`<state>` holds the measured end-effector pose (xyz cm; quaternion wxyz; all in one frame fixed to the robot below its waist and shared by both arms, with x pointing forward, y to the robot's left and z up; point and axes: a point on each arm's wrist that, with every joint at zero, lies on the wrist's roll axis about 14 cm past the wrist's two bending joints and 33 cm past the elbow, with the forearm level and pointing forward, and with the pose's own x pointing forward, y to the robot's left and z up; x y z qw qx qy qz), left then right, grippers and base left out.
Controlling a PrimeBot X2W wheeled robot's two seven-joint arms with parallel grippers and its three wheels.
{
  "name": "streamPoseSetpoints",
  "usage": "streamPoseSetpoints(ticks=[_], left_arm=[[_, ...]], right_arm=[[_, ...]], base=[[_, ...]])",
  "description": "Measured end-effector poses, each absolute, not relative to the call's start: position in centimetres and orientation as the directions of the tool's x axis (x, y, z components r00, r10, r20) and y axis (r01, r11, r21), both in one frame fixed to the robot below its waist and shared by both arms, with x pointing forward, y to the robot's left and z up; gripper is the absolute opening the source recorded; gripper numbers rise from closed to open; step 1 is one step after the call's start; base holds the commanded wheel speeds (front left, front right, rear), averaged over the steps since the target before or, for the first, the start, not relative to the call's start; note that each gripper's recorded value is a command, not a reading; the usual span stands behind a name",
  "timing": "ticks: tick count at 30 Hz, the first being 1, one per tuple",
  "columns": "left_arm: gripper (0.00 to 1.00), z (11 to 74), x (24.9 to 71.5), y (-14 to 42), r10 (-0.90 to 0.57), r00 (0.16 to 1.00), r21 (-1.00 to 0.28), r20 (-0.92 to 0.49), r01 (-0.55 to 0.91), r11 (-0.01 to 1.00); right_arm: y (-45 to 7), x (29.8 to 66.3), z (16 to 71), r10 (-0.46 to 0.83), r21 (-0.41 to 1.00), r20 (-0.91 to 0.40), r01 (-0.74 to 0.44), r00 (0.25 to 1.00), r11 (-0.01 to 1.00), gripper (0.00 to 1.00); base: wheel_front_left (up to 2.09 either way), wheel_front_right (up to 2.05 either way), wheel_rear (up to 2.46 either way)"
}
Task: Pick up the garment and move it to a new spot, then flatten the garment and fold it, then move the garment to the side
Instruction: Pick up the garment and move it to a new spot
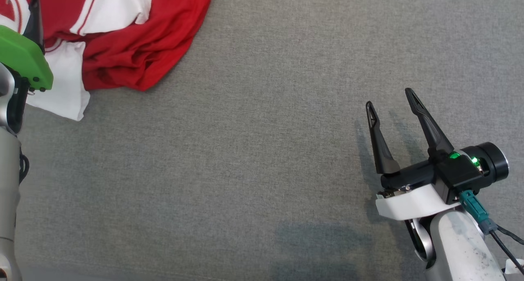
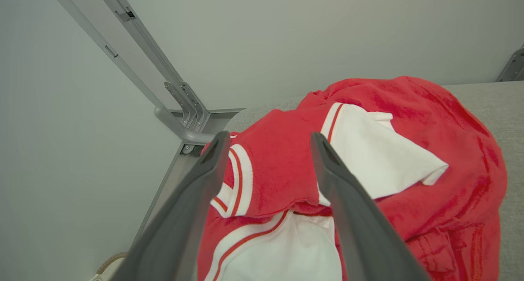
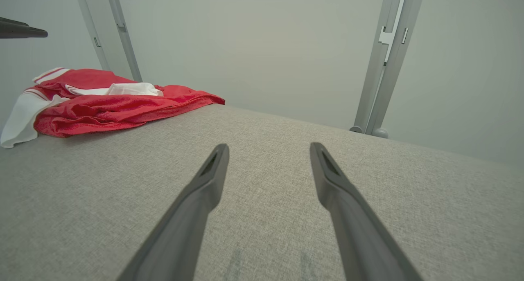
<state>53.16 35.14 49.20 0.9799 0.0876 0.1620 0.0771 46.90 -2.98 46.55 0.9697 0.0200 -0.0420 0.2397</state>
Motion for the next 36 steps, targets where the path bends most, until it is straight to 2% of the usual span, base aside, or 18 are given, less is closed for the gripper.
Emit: streamPoseSetpoints(ticks=[9,16,17,18,19,20,21,31,36], left_arm=[[1.00,41.2,54.6,33.2,0.129,0.877,0.134,-0.463,-0.075,0.988],[1.00,38.2,54.9,33.7,0.152,0.826,0.161,-0.543,-0.076,0.984],[0.94,37.8,55.0,33.7,0.153,0.819,0.162,-0.553,-0.074,0.984],[0.46,37.5,54.9,33.6,0.154,0.812,0.163,-0.564,-0.074,0.984],[0.32,37.2,54.9,33.6,0.159,0.804,0.166,-0.573,-0.077,0.983],[0.03,36.9,54.8,33.7,0.163,0.797,0.170,-0.581,-0.077,0.982],[0.00,36.7,54.7,33.7,0.168,0.791,0.177,-0.588,-0.077,0.981],[0.00,40.4,55.2,35.3,0.203,0.831,0.246,-0.518,-0.082,0.966],[0.00,46.4,56.6,35.9,0.194,0.906,0.295,-0.376,-0.082,0.952]], right_arm=[[-4.8,47.5,43.3,0.425,0.022,0.021,-0.425,0.905,0.905,1.00],[-5.8,47.5,42.2,0.404,0.018,-0.007,-0.404,0.915,0.915,1.00],[-6.0,47.5,42.1,0.400,0.016,-0.010,-0.400,0.916,0.916,1.00],[-6.1,47.5,42.1,0.397,0.015,-0.012,-0.397,0.918,0.918,1.00],[-6.2,47.5,42.0,0.394,0.014,-0.014,-0.394,0.919,0.919,1.00],[-6.4,47.5,42.0,0.391,0.013,-0.016,-0.391,0.920,0.920,1.00],[-6.4,47.5,42.0,0.389,0.013,-0.016,-0.389,0.921,0.921,1.00],[-6.4,47.5,43.8,0.386,0.025,0.023,-0.387,0.922,0.922,1.00],[-6.0,47.1,45.7,0.392,0.044,0.061,-0.395,0.918,0.918,1.00]], base=[[0.00,0.00,0.00],[0.00,0.00,0.00],[0.00,0.00,0.00],[0.00,0.00,0.00],[0.00,0.00,0.00],[0.00,0.00,0.00],[0.00,0.00,0.00],[0.00,0.00,0.00],[0.00,0.00,0.00]])
